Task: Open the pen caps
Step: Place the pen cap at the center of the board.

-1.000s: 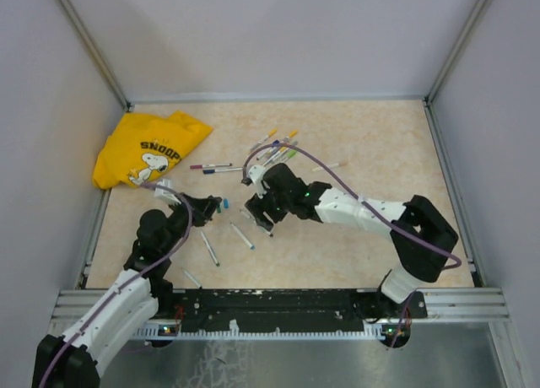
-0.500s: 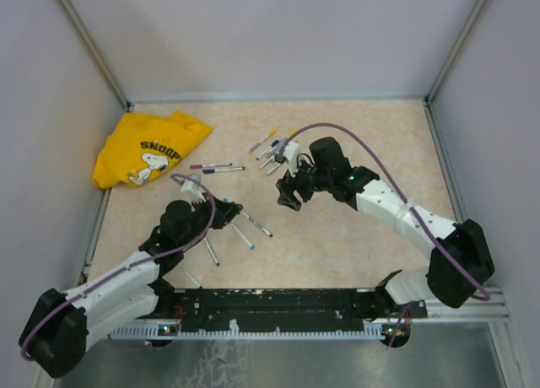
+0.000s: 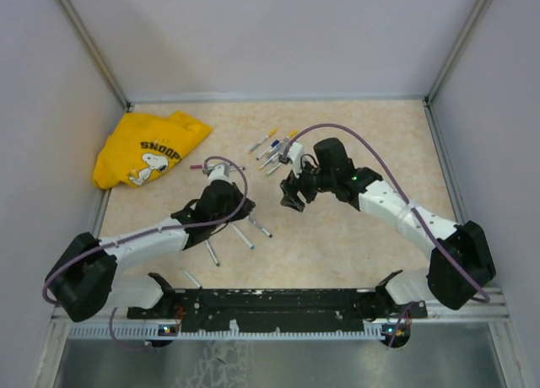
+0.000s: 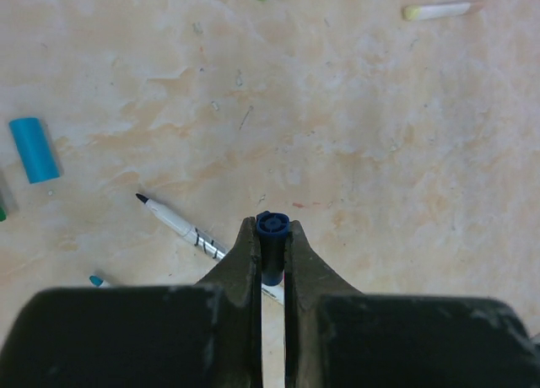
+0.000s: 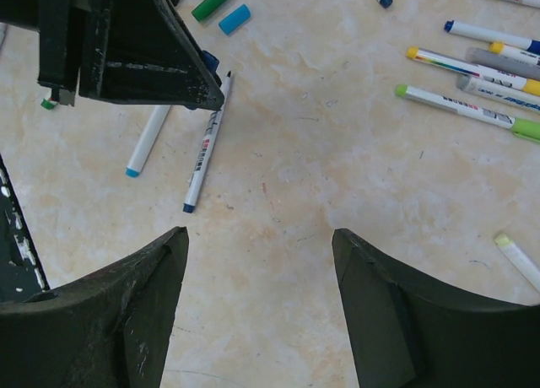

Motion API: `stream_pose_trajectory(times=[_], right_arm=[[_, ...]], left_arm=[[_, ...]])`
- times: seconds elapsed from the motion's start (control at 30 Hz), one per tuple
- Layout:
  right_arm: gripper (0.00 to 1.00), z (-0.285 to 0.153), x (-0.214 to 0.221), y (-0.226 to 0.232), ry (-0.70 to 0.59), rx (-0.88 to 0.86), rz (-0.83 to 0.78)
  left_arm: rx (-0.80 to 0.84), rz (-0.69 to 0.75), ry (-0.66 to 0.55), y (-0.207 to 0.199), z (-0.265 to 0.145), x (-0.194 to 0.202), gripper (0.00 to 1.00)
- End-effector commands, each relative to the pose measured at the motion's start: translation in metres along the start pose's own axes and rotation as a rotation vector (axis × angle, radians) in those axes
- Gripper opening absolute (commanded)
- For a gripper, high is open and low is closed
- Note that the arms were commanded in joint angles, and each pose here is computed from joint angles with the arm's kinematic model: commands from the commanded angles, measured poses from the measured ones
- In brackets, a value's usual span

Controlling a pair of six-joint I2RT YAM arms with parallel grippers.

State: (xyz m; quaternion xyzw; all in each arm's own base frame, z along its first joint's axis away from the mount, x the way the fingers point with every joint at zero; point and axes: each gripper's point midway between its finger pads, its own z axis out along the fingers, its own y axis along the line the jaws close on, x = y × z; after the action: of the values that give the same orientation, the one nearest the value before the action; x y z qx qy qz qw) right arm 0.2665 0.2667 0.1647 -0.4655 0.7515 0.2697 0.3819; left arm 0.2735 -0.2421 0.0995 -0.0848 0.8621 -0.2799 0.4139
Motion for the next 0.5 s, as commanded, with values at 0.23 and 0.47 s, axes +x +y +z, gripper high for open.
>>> stream_pose_trajectory(times=[0.23, 0.47], right_arm=[[0.7, -0.0094, -0.0186, -0.0017, -0.066, 0.013, -0.049], [0.7, -0.012, -0.0206, -0.0044, -0.074, 0.026, -0.049]], left_arm=[[-0.142, 0.027, 0.004, 0.0106, 0.0133, -0.0016, 0.0], [-0.16, 0.044, -0.021, 0.013, 0.0171, -0.0064, 0.0]])
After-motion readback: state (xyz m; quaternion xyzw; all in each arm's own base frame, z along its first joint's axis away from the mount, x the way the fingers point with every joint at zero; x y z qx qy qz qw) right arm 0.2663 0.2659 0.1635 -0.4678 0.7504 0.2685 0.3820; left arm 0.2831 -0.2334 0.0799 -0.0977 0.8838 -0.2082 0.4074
